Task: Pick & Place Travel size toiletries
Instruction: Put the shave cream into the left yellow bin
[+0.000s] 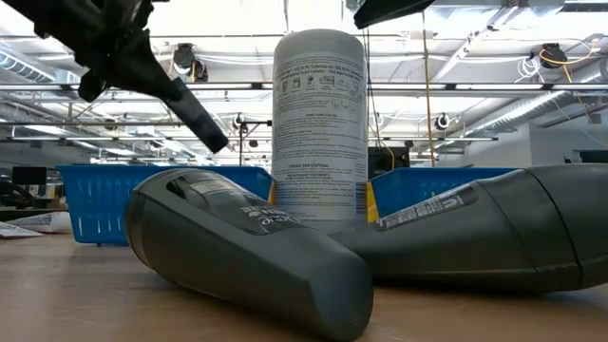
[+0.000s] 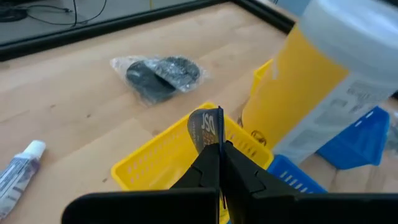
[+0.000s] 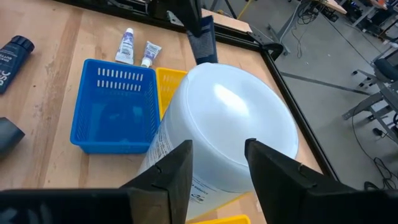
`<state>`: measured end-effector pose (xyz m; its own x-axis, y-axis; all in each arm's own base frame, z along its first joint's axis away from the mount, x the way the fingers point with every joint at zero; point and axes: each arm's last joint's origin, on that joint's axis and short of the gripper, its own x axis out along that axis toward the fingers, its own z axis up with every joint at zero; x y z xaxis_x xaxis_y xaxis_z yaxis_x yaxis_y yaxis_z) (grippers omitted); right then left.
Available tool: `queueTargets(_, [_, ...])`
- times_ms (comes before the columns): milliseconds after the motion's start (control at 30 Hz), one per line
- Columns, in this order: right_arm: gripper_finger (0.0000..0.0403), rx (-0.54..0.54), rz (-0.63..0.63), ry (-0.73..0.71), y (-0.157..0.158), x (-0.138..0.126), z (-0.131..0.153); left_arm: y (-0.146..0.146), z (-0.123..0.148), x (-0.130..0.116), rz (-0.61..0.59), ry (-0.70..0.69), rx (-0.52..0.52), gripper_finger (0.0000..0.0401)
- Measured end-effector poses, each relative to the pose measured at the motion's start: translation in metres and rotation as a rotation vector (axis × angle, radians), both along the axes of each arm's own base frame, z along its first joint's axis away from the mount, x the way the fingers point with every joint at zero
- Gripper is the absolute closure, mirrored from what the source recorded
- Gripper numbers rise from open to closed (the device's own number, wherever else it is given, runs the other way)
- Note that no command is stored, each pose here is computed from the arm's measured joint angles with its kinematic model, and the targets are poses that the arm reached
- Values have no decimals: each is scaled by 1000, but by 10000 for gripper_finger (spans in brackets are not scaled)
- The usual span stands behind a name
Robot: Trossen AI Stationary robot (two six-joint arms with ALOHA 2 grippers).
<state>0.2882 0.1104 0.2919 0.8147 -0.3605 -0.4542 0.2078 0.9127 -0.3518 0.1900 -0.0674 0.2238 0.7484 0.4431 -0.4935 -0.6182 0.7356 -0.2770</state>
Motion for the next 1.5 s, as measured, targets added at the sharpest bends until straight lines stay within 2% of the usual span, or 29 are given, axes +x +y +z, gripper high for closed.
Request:
queueTargets(433, [259, 0, 0, 0, 0, 0, 0, -5, -20, 11, 2, 91, 20, 401])
queueTargets(767, [260, 1, 0, 0, 0, 0, 0, -1, -22, 13, 15, 107, 38, 390])
queueTargets(900, [261, 1, 0, 0, 0, 0, 0, 1, -21, 16, 17, 100, 41, 360])
queueTargets(1233, [261, 1, 0, 0, 0, 0, 0, 7, -21, 18, 48, 94, 33, 251])
queueTargets(1500, [261, 1, 0, 0, 0, 0, 0, 7, -21, 18, 46, 94, 29, 206])
